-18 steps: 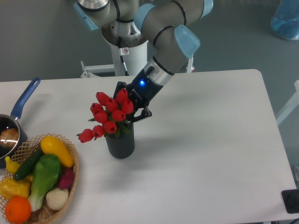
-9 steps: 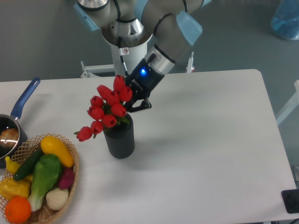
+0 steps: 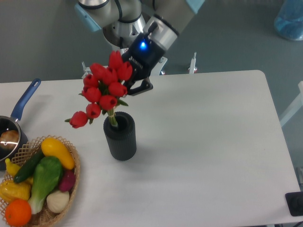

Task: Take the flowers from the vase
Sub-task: 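Lift the gripped tulips straight up out of the black vase, then carry the tulip bunch up and away from the vase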

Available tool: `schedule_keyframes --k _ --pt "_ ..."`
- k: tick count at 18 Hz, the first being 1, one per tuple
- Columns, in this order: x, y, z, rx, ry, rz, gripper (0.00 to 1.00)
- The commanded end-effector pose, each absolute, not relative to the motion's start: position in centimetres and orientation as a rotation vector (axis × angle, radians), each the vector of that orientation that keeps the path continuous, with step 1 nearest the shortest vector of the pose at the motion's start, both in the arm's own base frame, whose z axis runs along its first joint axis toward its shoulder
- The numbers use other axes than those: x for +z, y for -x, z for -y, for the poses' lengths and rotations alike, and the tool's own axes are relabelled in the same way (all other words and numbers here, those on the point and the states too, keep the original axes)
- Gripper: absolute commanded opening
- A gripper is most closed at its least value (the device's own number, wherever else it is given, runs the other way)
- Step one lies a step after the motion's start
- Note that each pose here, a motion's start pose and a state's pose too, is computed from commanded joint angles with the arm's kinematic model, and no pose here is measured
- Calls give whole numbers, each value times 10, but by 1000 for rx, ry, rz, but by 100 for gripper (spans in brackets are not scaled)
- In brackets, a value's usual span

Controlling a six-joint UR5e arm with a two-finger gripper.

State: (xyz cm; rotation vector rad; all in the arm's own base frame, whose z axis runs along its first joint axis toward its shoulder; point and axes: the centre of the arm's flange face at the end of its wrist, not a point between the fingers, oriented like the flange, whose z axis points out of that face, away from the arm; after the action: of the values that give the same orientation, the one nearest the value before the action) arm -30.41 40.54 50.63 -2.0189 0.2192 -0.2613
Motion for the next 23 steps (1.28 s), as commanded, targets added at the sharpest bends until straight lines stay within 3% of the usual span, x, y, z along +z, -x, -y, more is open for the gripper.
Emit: schedule_keyframes --k 12,20,23 --pt "552 370 -355 -112 2026 -30 0" --pt "485 440 -340 124 2441 24 0" --pt "453 460 -337 153 2583 37 0"
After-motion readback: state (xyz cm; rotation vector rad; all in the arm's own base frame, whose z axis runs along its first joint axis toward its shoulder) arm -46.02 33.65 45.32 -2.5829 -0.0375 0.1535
